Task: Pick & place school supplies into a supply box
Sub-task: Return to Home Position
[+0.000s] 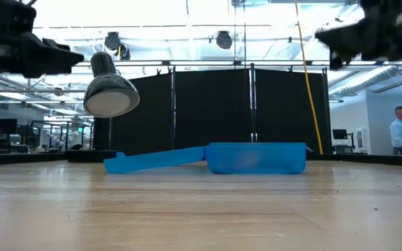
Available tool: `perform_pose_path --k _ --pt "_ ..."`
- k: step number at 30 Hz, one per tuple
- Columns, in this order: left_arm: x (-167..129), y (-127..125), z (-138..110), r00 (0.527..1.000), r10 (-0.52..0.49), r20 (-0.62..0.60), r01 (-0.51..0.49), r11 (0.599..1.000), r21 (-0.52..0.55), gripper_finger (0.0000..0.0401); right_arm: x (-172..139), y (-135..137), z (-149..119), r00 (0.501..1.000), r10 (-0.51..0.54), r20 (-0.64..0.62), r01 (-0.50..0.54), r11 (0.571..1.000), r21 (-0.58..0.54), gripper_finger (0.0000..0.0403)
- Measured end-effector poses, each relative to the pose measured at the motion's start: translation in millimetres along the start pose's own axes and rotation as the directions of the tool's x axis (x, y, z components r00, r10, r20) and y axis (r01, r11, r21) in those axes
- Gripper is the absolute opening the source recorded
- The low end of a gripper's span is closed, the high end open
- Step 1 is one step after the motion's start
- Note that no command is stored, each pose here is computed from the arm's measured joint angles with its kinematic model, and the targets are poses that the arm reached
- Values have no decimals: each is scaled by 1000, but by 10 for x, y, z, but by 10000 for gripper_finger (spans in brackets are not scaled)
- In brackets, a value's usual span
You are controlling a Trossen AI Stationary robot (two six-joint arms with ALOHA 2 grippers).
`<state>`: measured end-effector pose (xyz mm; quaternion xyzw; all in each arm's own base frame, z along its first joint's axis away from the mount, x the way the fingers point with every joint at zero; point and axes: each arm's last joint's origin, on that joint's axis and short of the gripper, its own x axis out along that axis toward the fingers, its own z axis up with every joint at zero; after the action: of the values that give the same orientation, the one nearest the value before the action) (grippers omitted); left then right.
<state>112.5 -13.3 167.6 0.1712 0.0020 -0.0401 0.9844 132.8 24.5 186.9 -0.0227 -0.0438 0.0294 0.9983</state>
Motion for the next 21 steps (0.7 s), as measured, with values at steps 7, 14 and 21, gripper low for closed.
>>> perform_pose_path --k 7,14,21 --pt "-8 108 -10 995 83 -53 -87 994 -67 2 -38 -103 -106 1000 -20 -20 21 999 33 0" --pt "-144 169 121 991 79 -107 -82 996 -26 1 -93 -164 -118 999 -20 -45 22 999 45 0" --pt "-247 133 95 993 32 -112 -37 999 -38 1 -199 -209 -71 1000 -6 -9 6 1000 26 0"
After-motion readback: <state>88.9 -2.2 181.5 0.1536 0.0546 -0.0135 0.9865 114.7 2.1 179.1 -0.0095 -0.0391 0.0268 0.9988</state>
